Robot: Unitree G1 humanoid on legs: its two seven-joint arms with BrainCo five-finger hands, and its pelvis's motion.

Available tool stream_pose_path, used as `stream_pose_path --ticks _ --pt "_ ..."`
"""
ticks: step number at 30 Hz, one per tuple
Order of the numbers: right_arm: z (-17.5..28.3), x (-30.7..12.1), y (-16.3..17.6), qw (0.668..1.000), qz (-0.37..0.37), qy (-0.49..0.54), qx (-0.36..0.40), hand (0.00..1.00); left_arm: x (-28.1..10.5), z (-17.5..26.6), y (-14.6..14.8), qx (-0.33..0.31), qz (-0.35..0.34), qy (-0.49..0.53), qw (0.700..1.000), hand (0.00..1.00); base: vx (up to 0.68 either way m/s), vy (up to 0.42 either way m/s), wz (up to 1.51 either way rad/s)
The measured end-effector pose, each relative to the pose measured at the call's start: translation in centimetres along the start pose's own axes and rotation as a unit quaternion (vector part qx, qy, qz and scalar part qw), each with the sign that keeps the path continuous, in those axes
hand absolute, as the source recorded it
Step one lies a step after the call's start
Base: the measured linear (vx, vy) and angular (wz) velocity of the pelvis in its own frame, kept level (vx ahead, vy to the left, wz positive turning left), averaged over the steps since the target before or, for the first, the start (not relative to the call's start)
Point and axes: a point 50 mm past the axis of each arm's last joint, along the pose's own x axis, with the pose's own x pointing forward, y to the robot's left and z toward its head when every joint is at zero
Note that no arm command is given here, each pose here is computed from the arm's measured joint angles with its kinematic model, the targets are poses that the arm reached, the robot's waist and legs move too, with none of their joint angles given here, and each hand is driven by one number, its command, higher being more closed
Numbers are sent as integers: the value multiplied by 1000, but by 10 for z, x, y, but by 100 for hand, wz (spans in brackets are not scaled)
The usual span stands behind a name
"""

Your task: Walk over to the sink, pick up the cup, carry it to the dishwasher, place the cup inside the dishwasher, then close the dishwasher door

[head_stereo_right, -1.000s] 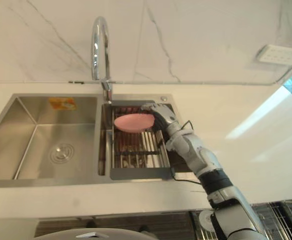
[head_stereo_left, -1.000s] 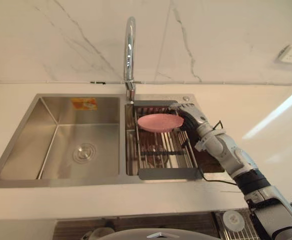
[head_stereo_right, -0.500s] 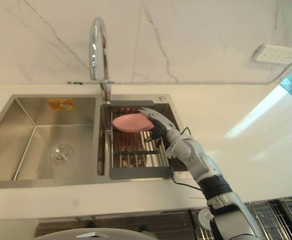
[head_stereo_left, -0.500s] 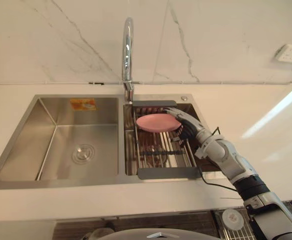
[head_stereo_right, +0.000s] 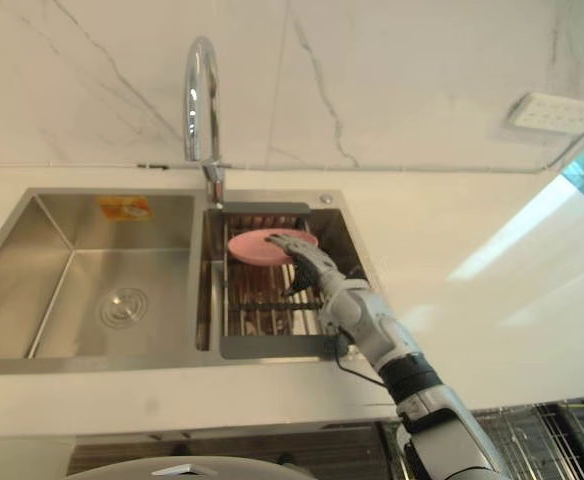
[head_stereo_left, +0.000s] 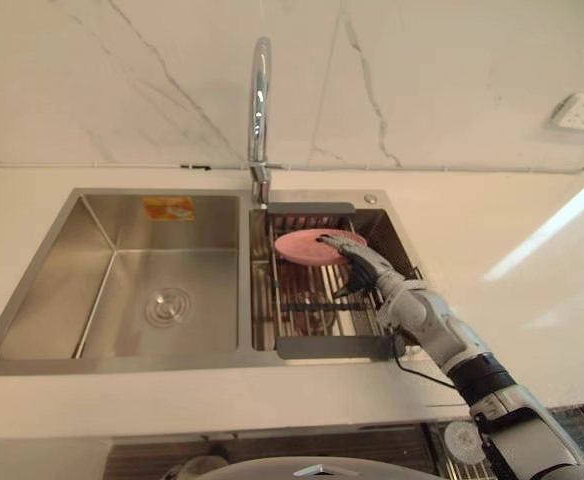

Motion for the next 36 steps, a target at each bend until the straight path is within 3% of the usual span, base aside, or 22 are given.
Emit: stream_pose_path --ticks 11,12,36 --pt "-9 10 7 996 -38 45 -59 0 0 2 0 9 1 -2 1000 0 -11 1 11" --pt "-9 11 8 996 -45 46 -68 100 0 2 -1 10 1 -3 1000 0 -11 13 12" --pt "-1 21 4 981 -126 20 -147 100 0 6 -2 33 -2 -8 999 0 1 7 2"
